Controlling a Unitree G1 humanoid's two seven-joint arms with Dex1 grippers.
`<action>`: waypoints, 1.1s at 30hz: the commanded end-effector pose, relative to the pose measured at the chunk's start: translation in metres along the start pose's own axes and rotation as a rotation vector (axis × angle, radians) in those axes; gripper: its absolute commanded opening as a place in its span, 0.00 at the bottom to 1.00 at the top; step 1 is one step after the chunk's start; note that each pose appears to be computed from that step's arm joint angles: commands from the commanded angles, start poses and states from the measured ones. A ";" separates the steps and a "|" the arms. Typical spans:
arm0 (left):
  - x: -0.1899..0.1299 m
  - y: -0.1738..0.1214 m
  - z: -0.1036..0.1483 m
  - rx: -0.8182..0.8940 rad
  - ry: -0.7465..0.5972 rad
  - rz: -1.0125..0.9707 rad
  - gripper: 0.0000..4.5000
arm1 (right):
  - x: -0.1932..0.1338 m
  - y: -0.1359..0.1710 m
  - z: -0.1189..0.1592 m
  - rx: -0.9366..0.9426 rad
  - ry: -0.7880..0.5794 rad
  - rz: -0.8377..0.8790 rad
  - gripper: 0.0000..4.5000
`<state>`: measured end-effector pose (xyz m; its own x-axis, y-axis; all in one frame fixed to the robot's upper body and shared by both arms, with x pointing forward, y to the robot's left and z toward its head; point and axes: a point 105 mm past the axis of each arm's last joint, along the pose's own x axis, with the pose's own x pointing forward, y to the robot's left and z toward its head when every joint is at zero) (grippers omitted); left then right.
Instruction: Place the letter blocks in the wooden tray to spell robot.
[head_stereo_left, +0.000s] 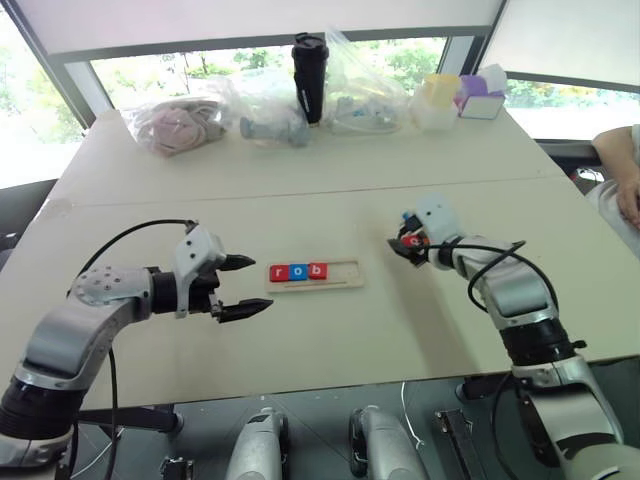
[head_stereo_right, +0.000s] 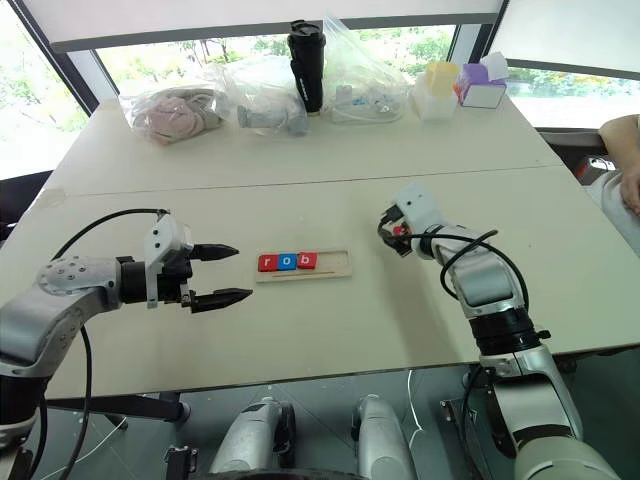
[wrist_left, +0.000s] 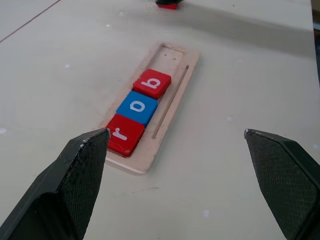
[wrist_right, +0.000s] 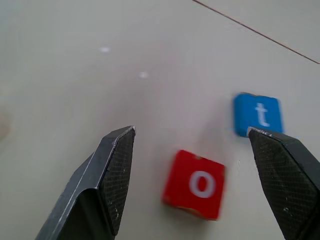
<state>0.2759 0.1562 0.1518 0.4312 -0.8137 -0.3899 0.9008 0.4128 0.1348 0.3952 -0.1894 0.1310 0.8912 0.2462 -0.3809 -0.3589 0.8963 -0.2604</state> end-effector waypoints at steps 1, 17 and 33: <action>-0.002 -0.006 0.023 0.106 -0.012 -0.026 1.00 | -0.006 -0.005 0.006 0.159 -0.014 -0.031 0.81; -0.001 -0.004 0.023 0.101 -0.026 -0.001 1.00 | -0.003 0.020 -0.028 0.264 0.093 -0.065 0.54; 0.003 -0.019 0.023 0.080 -0.042 -0.081 1.00 | -0.075 0.023 -0.026 0.306 0.117 -0.143 0.26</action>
<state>0.2667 0.1406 0.1600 0.3775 -0.8444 -0.3802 0.9260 0.3454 0.1525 0.3219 -0.2010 0.1221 0.8737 0.0815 -0.4795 -0.1276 0.9897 -0.0644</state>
